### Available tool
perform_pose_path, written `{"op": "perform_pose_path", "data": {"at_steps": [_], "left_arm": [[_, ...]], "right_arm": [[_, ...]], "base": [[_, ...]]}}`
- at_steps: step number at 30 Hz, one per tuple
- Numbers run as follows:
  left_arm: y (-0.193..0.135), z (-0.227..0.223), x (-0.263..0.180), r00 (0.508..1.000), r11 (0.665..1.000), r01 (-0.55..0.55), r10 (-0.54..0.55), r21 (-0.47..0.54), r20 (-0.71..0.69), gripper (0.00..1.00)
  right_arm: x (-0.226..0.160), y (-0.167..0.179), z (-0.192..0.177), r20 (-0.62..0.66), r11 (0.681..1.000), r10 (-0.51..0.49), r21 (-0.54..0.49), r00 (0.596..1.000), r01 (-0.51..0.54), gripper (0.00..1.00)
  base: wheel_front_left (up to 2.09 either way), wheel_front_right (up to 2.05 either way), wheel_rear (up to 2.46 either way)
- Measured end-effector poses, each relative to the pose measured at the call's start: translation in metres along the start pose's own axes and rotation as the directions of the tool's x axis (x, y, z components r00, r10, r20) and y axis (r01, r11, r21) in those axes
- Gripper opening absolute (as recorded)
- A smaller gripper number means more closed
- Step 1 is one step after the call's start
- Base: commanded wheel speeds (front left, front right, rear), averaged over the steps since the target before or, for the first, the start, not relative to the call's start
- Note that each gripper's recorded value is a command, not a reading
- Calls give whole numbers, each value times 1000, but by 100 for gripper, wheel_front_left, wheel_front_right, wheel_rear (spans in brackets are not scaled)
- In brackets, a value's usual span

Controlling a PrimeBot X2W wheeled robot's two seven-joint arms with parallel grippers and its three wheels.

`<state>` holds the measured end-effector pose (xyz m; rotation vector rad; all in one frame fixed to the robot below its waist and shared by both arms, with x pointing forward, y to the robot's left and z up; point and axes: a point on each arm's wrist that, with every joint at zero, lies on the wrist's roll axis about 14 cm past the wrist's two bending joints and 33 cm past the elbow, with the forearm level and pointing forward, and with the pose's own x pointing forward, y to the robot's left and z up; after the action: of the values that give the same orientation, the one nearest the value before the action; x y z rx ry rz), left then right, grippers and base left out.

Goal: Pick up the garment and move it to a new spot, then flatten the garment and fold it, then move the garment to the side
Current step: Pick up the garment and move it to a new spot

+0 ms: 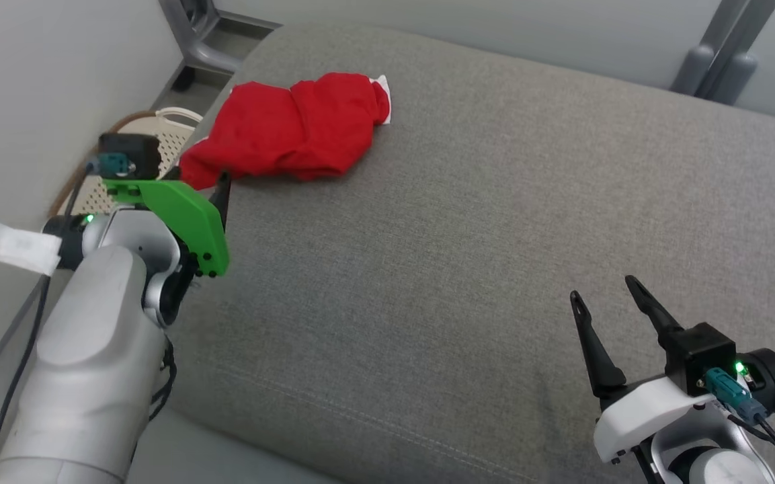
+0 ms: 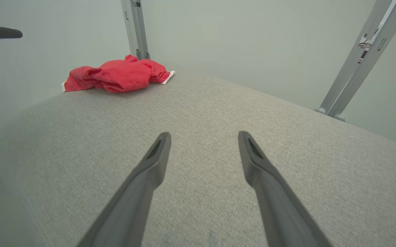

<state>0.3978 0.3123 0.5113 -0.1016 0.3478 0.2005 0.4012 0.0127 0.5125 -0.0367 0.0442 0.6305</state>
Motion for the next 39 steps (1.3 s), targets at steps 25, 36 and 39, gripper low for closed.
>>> {"op": "perform_pose_path", "data": {"at_steps": [25, 36, 39], "left_arm": [[-25, -87, 139, 911, 985, 48, 25, 166, -411, 100], [-33, -65, 155, 955, 982, 26, 32, 189, -296, 0], [-38, -49, 153, 970, 985, 27, 15, 169, -242, 0]], "right_arm": [[-8, -69, -88, -240, 984, -163, 33, 957, 176, 100], [-14, -72, -92, -243, 979, -176, 56, 954, 195, 100], [-12, -68, -84, -215, 980, -166, 70, 962, 184, 100]], "base": [[0, 0, 0], [0, 0, 0], [0, 0, 0]]}}
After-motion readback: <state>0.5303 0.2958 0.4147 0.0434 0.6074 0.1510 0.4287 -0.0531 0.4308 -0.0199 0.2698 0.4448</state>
